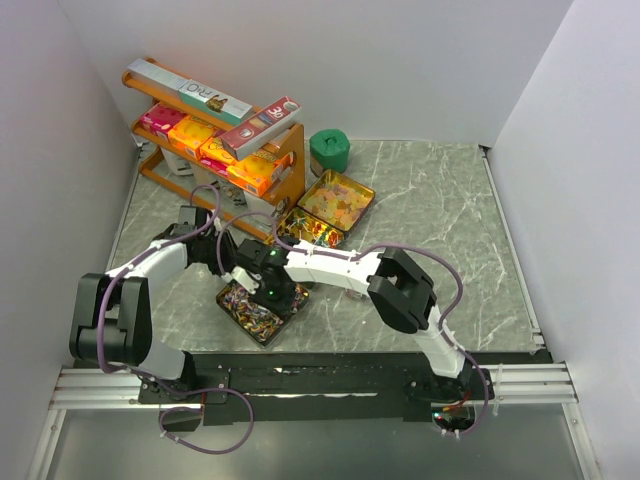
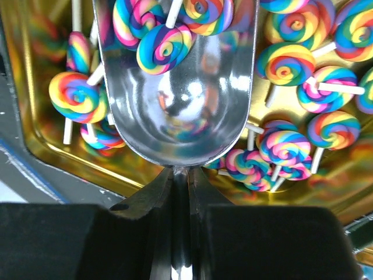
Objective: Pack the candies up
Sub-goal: Scoop the fake candies from the storage box.
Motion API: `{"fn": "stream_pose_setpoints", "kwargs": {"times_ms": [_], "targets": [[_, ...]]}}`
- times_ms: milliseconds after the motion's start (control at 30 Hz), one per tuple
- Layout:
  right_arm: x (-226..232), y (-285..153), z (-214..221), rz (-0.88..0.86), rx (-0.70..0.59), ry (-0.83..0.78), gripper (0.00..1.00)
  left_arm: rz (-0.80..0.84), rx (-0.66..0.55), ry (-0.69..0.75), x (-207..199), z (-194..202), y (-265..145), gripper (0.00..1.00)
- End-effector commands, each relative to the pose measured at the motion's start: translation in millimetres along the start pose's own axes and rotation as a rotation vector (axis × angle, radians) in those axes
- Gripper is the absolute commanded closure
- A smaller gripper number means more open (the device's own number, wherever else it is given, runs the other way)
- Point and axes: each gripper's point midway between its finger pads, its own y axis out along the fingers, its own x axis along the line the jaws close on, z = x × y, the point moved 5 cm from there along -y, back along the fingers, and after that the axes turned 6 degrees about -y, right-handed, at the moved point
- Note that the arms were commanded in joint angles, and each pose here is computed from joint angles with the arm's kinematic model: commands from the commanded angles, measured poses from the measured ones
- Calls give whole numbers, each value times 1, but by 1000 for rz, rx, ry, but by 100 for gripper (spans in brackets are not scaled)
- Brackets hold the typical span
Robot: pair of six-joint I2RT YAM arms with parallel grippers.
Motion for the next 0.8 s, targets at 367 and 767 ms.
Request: {"fn": "stream_pose_setpoints", "kwargs": {"times_ms": [367,767], "targets": [[-28,-16,-35,354,-150,-68,100,-40,33,-106,4,11,2,99],[-13,-15,-58,381,-223,-110,100,-32,40,-99,2,11,2,98]]}}
